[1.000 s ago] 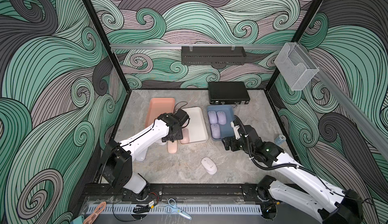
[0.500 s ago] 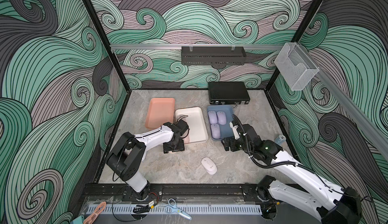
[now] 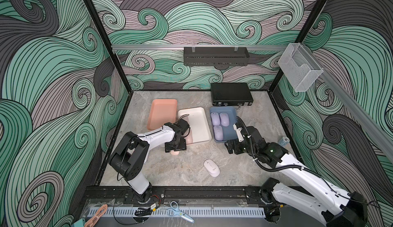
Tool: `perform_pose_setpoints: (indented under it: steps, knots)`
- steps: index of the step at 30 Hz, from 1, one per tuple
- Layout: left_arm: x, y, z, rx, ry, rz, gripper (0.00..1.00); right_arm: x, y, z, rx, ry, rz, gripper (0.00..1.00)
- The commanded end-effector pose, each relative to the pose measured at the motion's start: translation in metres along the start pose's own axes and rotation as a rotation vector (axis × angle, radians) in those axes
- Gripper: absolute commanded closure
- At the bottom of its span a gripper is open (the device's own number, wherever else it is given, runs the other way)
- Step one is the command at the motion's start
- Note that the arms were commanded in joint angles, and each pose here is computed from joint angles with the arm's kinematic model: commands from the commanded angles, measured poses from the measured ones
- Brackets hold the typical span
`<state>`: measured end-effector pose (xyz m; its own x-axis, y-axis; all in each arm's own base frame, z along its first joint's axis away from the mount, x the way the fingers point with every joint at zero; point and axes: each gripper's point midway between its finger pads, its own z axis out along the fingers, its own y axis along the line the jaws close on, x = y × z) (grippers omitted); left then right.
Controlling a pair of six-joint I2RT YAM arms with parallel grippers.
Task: Place the mice by color into the storage box
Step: Pick up the mouse from the center of the board.
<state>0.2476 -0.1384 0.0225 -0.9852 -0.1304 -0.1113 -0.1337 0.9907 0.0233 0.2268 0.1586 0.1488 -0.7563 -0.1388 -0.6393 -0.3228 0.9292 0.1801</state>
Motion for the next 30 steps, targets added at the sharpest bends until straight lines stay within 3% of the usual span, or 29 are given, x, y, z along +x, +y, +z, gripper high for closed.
perform_pose_setpoints:
  steps: [1, 12, 19, 25, 30]
  knots:
    - [-0.013, 0.002, -0.003, 0.009, -0.044, 0.025, 0.22, -0.006, 0.003, -0.005, -0.007, -0.006, 0.017, 0.05]
    - [-0.023, 0.001, 0.013, 0.016, -0.055, 0.082, 0.29, -0.008, 0.01, -0.007, -0.032, 0.007, 0.021, 0.1]
    - [-0.023, -0.002, 0.017, 0.015, -0.037, 0.087, 0.38, -0.013, 0.013, -0.006, -0.033, 0.008, 0.016, 0.13]
    - [-0.019, 0.012, -0.01, -0.008, -0.089, 0.043, 0.43, -0.02, 0.014, -0.008, -0.031, -0.003, 0.014, 0.13]
    - [-0.017, 0.021, -0.052, 0.026, -0.187, 0.01, 0.45, -0.025, 0.013, -0.007, -0.014, -0.012, 0.008, 0.13]
